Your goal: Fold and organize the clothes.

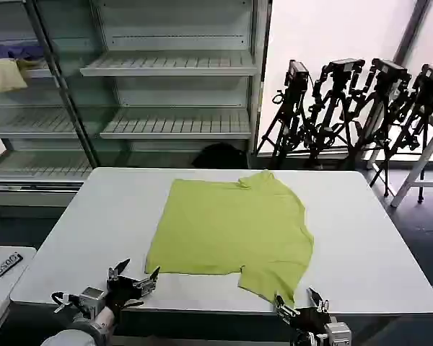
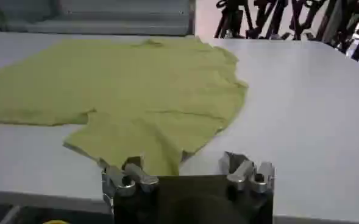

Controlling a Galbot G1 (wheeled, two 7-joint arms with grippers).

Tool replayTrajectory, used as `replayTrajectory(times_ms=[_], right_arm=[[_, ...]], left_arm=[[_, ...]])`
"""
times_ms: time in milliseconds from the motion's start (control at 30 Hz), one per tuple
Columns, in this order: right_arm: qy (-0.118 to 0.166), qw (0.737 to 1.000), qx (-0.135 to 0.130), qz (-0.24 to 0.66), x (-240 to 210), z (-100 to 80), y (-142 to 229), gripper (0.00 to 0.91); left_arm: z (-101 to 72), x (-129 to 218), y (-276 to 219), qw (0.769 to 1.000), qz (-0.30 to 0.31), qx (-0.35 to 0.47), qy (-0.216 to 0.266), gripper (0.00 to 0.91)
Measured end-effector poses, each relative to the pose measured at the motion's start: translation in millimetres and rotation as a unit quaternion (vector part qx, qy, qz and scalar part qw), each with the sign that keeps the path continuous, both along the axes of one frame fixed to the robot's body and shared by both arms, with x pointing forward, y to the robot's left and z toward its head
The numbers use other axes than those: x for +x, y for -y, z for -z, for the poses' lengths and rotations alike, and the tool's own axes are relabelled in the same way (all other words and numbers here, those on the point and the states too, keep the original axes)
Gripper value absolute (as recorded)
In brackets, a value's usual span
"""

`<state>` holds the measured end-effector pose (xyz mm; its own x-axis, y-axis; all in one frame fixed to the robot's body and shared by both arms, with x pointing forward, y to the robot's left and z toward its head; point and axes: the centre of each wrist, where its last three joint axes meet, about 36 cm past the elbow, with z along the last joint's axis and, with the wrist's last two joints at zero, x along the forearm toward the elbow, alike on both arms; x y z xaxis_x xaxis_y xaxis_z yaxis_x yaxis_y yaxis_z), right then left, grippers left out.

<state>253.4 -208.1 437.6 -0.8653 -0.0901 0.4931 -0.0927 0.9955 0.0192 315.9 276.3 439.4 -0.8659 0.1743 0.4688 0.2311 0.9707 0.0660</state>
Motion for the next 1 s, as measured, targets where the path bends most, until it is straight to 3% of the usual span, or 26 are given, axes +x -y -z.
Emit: replayTrajectory(times_ms=[33, 67, 100, 133, 167, 200, 233, 267, 333, 400, 1000], right_arm=[[0.000, 1.000, 0.001, -0.001, 0, 0.9, -1, 0.524], [0.000, 1.000, 0.002, -0.002, 0, 1.5, -2, 0.363], [0.001, 1.000, 0.003, -0.003, 0, 1.9, -2, 0.363], [0.002, 1.000, 0.004, -0.004, 0, 2.0, -2, 0.151], [0.002, 1.000, 0.005, -0.004, 0, 2.0, -3, 0.091], [0.002, 1.000, 0.005, -0.004, 0, 2.1, -3, 0.000], [0.003, 1.000, 0.006, -0.005, 0, 2.1, -3, 0.000], [0.003, 1.000, 0.006, -0.005, 0, 2.1, -3, 0.000], [0.003, 1.000, 0.007, -0.006, 0, 2.1, -3, 0.000], [0.003, 1.000, 0.007, -0.006, 0, 1.9, -3, 0.000], [0.010, 1.000, 0.012, -0.008, 2, 0.7, 0, 0.000]], left_arm=[[0.5, 0, 0, 1.000, 0.000, -0.002, -0.001, 0.907], [0.7, 0, 1, 1.000, 0.000, -0.003, -0.001, 0.907], [0.9, 0, 1, 1.000, 0.000, -0.005, -0.002, 0.907], [1.0, 0, 1, 1.000, 0.001, -0.006, -0.002, 0.887], [1.0, -1, 2, 1.000, 0.002, -0.007, -0.002, 0.826], [0.9, -1, 2, 1.000, 0.002, -0.008, -0.002, 0.695], [0.7, -1, 3, 1.000, 0.002, -0.009, -0.001, 0.595], [0.6, -1, 3, 1.000, 0.004, -0.010, -0.002, 0.343], [0.7, -1, 4, 1.000, 0.006, -0.011, -0.002, 0.121], [0.9, -1, 4, 1.000, 0.008, -0.012, -0.003, 0.020], [14.4, 5, 4, 1.000, 0.012, -0.004, -0.016, 0.010]])
